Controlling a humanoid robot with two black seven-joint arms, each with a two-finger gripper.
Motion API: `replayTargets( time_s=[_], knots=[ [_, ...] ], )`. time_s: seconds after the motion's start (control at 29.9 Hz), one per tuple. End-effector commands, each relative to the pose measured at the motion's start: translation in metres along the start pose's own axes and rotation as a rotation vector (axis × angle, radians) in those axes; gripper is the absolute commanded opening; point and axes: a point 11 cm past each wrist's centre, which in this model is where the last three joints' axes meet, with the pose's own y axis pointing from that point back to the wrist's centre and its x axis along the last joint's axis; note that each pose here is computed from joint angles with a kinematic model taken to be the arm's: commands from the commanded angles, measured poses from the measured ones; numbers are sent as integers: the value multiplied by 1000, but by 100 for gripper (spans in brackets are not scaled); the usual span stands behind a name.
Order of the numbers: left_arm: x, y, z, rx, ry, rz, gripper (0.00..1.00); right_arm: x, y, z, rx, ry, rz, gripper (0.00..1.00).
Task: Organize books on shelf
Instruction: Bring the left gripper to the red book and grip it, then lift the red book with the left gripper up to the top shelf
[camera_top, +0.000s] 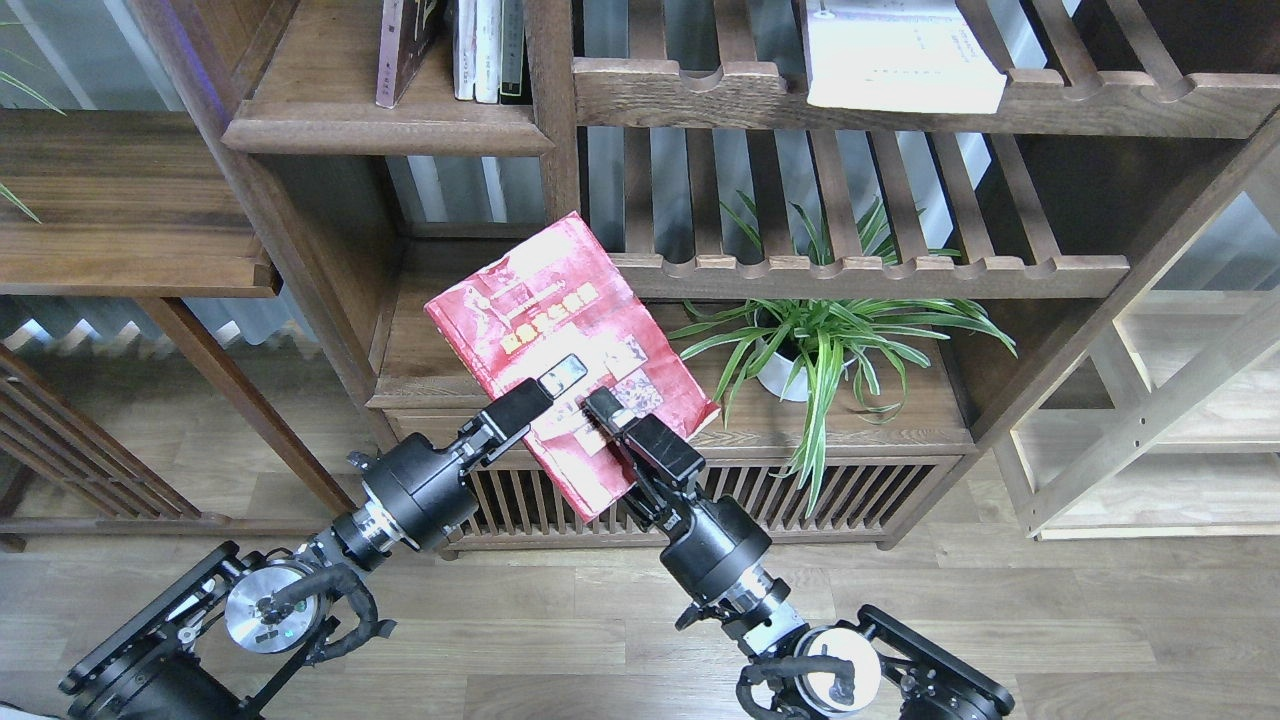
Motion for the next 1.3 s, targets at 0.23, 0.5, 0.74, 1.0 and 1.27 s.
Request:
replayTargets(
  time_s=[0.23,0.5,0.74,1.0,1.27],
  knots=[
    [2,11,15,5,-51,15,3,9,3,-9,23,13,29,85],
    [-10,44,68,75,-307,65,4,20,17,-38,134,17,67,94],
    [-38,70,118,154,-501,105,4,35,30,-71,230,44,123,97],
    [-63,93,171,177,-700,194,3,65,46,-104,297,93,239,99],
    [-100,95,214,52,-825,173,2,69,49,-101,272,116,259,99]
  ],
)
